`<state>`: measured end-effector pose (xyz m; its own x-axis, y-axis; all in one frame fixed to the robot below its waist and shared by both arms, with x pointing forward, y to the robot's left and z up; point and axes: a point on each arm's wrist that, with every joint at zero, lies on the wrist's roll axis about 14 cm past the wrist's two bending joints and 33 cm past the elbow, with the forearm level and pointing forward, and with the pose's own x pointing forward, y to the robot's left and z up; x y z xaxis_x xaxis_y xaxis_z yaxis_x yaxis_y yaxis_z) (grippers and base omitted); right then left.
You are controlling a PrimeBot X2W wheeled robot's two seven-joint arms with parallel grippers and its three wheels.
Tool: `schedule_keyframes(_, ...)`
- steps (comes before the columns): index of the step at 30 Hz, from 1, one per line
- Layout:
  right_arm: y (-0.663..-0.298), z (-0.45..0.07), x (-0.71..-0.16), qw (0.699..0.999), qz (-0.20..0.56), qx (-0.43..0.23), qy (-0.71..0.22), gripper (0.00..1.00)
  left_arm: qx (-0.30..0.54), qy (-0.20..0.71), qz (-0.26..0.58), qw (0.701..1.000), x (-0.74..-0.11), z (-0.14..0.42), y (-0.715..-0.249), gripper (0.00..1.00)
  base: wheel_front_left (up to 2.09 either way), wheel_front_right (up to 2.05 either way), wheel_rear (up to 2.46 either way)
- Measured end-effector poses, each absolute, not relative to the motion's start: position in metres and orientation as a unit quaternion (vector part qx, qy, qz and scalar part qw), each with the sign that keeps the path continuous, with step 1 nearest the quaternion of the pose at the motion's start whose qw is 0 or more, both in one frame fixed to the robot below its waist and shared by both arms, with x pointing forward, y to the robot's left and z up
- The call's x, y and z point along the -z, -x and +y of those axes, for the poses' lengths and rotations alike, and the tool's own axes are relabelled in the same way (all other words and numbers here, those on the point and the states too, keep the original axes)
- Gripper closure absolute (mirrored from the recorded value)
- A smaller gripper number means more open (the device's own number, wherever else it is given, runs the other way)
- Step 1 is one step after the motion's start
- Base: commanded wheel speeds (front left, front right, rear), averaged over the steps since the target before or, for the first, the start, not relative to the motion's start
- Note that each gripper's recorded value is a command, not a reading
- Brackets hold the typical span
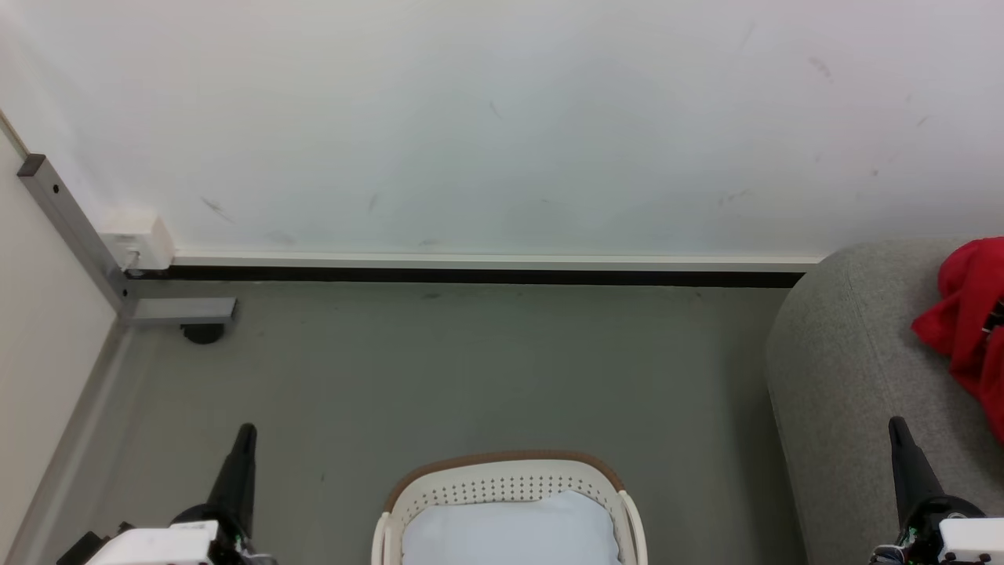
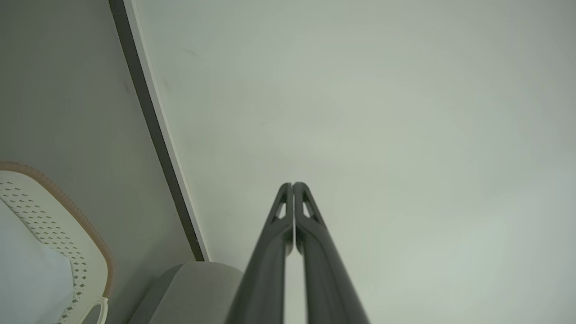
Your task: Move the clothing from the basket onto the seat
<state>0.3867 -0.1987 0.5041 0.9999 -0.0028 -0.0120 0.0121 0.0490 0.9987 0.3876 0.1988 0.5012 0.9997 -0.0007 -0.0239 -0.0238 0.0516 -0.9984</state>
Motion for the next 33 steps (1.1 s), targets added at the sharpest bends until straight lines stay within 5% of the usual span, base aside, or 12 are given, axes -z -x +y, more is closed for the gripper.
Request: schedule_keyframes(33,-0.3874,-0.1998,-0.5048,0.706,0.003,0.003,-0.709,1.0,-0.004,0.706,0.005,0.708,-0.5037,0.1995,-0.3878,1.0,0.0,0.0,0.0)
